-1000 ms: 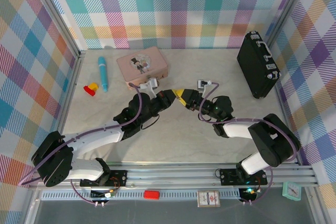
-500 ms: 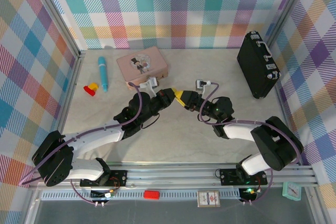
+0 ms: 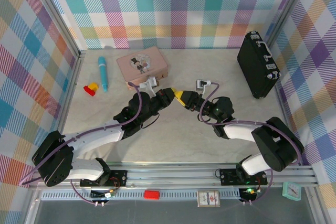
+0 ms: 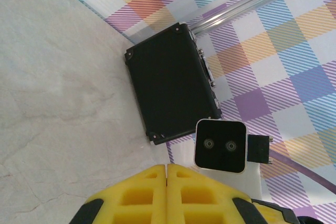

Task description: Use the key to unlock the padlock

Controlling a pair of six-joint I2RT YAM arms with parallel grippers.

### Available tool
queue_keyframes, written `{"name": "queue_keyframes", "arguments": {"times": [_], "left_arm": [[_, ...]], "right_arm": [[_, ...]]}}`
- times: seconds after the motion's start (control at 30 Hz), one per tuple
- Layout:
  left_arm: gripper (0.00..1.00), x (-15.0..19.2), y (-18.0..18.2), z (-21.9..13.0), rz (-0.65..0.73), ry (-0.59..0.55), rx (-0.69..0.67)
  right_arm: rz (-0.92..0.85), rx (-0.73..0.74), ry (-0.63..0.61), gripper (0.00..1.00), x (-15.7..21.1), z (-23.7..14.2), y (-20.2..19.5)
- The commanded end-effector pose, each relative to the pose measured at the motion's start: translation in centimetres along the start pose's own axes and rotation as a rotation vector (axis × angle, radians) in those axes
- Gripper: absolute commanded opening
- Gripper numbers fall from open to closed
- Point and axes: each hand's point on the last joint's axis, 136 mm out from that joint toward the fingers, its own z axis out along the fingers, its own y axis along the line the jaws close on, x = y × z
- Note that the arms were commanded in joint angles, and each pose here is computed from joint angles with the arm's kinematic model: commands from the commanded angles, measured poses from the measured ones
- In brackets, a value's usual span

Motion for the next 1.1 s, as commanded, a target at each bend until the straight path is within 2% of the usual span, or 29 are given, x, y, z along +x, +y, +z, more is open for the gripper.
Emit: {"name": "queue_keyframes", "arguments": {"times": [0.0, 0.2, 0.43, 0.8, 1.07], "left_arm": [[0.00, -1.9, -1.8, -0.8, -0.016, -0.066, 0.061], [0.00, -2.0, -1.8, -0.9, -0.015, -0.071, 0.062], [0.00, -2.3, -2.1, -1.0, -0.017, -0.080, 0.066], [0.00, -2.5, -2.4, -1.1, -0.013, -0.085, 0.072], [0.00, -2.7, -2.3, -1.1, -0.009, -0.094, 0.063]], "right_arm": [[-0.013, -0.003, 0.008, 0.33, 0.6, -0.2, 0.4], [0.013, 0.060, -0.009, 0.36, 0.6, -0.6, -1.1], [0.020, 0.074, -0.006, 0.32, 0.7, -0.6, -1.4], [0.050, 0.121, -0.017, 0.37, 0.7, -0.8, -2.6], [0.064, 0.136, -0.014, 0.33, 0.8, -0.8, -3.1]]}}
